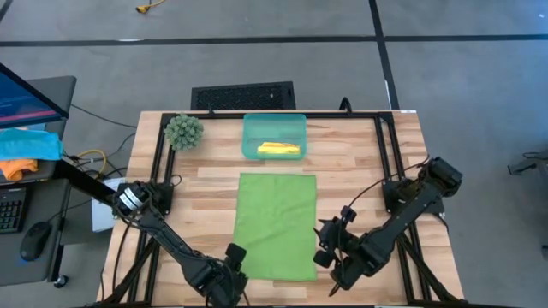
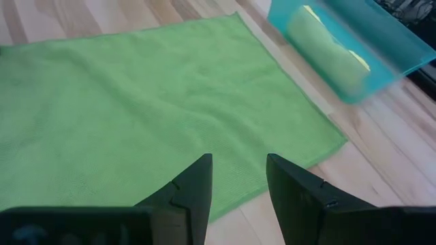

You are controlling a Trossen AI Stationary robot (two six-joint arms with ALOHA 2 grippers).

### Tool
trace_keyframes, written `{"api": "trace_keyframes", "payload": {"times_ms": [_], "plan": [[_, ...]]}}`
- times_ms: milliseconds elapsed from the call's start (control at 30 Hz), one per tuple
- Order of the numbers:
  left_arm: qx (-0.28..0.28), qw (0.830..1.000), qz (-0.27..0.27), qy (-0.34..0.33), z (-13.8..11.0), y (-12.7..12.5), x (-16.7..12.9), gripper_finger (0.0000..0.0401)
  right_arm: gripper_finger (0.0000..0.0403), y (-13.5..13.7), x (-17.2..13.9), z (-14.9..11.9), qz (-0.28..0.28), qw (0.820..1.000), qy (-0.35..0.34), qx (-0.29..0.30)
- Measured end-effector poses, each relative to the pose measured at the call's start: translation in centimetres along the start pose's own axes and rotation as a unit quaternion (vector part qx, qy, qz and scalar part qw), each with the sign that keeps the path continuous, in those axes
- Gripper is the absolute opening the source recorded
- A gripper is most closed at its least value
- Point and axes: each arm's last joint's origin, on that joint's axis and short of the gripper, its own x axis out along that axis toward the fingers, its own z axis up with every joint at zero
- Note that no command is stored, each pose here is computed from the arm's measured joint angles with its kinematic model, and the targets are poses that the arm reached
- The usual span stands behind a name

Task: Roll microfiber towels into tight, uniform cylinder then place into a basket
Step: Fold the green microfiber cloth

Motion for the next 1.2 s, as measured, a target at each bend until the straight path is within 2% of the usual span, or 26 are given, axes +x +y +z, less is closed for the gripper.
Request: {"api": "trace_keyframes", "payload": {"times_ms": [100, 267, 400, 533, 633, 767, 1033, 1200], "plan": [[-0.010, 1.000, 0.022, 0.002, -0.4, 0.1, 0.3, 0.0139, 0.0162, 0.0, 0.0, 0.0, 0.001, 1.000, 0.000, 0.001], [-0.019, 1.000, -0.014, 0.018, -0.9, 0.0, 0.8, 0.0139, 0.0162, 0.0, 0.0, 0.0, 0.001, 1.000, 0.000, 0.002], [-0.027, 0.999, -0.016, 0.016, -1.0, 0.0, 1.0, 0.0139, 0.0162, 0.1, 0.0, 0.1, 0.005, 1.000, 0.000, 0.007], [-0.033, 0.999, -0.018, 0.012, -1.1, -0.1, 1.2, 0.0139, 0.0162, 0.5, 0.0, 0.0, 0.030, 0.999, 0.023, 0.017], [-0.037, 0.999, -0.021, 0.013, -1.1, -0.1, 1.2, 0.0137, 0.0162, 1.0, -0.3, -0.3, 0.060, 0.997, 0.048, 0.002], [-0.046, 0.998, -0.027, 0.014, -1.1, 0.0, 1.2, 0.0109, 0.0162, 1.7, -1.2, -0.8, 0.101, 0.993, 0.059, -0.016], [-0.053, 0.998, -0.022, 0.004, -1.0, -0.1, 1.2, 0.0009, 0.0162, 3.1, -2.5, -2.7, 0.162, 0.985, 0.030, -0.059], [-0.055, 0.998, -0.009, -0.007, -0.8, 0.0, 1.2, 0.0010, 0.0162, 3.6, -1.7, -4.8, 0.197, 0.977, 0.025, -0.078]]}}
